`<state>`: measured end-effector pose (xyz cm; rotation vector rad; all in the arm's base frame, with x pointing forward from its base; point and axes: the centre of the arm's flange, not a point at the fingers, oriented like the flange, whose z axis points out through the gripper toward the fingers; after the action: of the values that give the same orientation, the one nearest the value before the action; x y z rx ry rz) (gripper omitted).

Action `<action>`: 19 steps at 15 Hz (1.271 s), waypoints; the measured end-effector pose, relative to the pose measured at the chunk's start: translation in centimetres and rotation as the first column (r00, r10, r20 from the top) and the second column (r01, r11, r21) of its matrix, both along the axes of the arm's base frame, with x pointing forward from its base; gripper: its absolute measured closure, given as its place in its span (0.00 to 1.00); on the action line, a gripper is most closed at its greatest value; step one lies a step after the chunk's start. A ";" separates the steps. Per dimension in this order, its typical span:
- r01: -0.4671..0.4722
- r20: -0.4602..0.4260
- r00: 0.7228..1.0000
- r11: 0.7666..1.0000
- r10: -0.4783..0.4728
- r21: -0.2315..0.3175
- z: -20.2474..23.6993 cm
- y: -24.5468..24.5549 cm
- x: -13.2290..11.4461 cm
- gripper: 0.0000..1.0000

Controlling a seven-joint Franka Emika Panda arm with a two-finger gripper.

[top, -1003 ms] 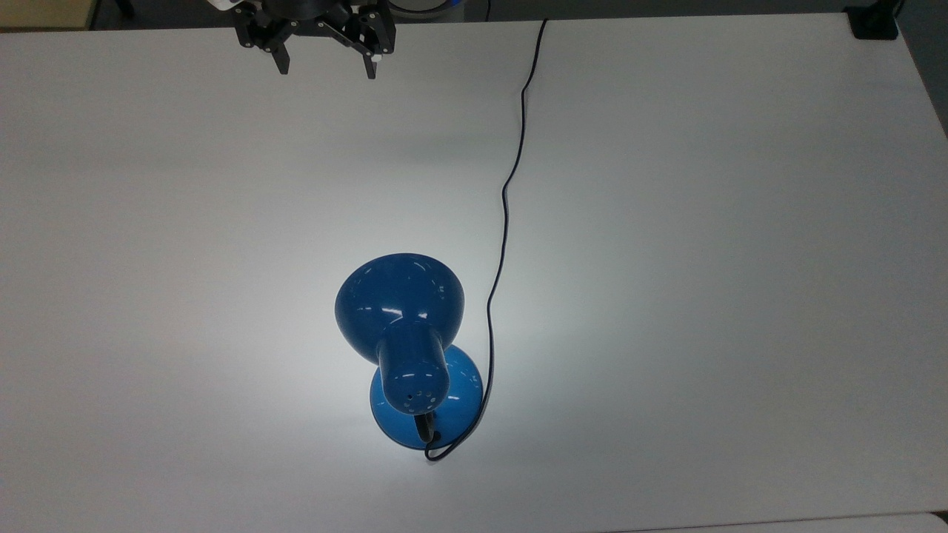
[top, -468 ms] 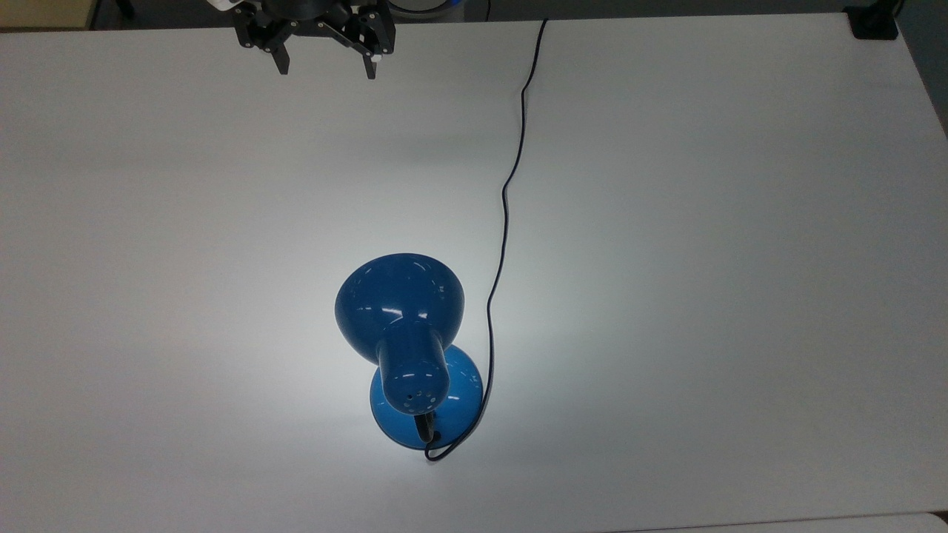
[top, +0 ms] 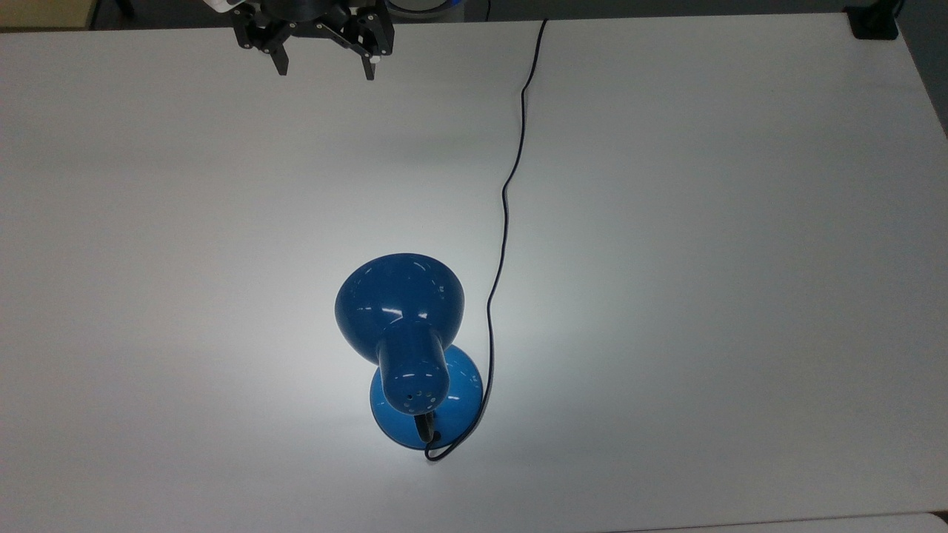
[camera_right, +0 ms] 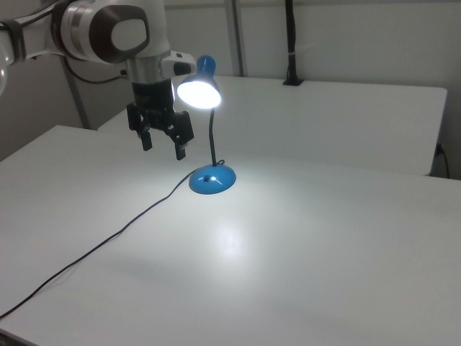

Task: Turn off the lamp

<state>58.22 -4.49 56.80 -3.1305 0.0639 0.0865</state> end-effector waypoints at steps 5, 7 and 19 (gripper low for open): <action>-0.008 -0.008 1.000 1.000 0.008 -0.021 -0.4 0.1 0.1 0.00; -0.017 -0.014 1.000 0.999 0.016 -0.034 -0.8 0.3 0.4 0.00; -0.142 0.054 0.988 0.990 0.143 -0.024 -1.9 0.6 2.2 0.99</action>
<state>60.45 -3.89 54.90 -3.1508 -0.1608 -0.0011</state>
